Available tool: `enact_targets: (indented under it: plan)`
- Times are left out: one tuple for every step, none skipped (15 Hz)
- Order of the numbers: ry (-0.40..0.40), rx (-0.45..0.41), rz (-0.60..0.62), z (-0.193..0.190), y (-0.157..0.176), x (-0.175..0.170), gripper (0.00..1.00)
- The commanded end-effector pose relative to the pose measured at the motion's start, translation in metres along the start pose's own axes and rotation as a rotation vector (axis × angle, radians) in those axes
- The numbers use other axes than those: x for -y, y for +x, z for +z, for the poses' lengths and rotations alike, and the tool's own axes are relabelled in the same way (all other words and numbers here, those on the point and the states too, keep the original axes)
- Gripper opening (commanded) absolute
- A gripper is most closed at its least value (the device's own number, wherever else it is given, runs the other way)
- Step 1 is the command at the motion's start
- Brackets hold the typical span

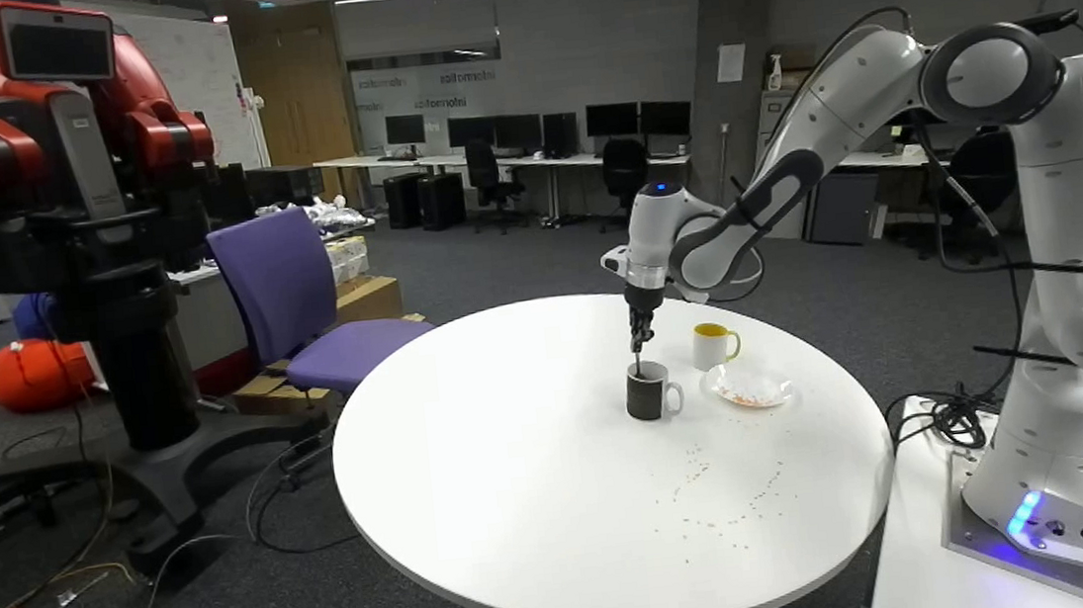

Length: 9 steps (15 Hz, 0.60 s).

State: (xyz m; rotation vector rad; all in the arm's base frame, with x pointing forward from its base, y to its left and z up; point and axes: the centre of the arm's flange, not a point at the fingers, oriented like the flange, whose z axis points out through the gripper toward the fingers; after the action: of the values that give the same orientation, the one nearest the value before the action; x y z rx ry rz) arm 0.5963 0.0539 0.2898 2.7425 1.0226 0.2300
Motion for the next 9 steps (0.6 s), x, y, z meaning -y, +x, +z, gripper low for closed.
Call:
enact_targets:
  plan:
    - [-0.044, 0.033, -0.019, -0.007, 0.010, 0.013, 0.01]
    - [-0.051, 0.047, -0.022, -0.008, 0.010, 0.016, 0.01]
    - [-0.060, 0.062, -0.020, -0.009, 0.009, 0.019, 0.01]
    - [-0.072, 0.085, -0.013, -0.009, 0.008, 0.022, 0.01]
    - [-0.085, 0.104, -0.011, -0.008, 0.006, 0.023, 0.01]
    - [-0.103, 0.122, -0.004, -0.007, 0.005, 0.024, 0.01]
    - [-0.123, 0.141, 0.001, -0.005, 0.004, 0.025, 0.01]
    - [-0.142, 0.149, 0.004, -0.003, 0.003, 0.024, 0.01]
    - [-0.164, 0.155, 0.008, -0.002, 0.003, 0.023, 0.01]
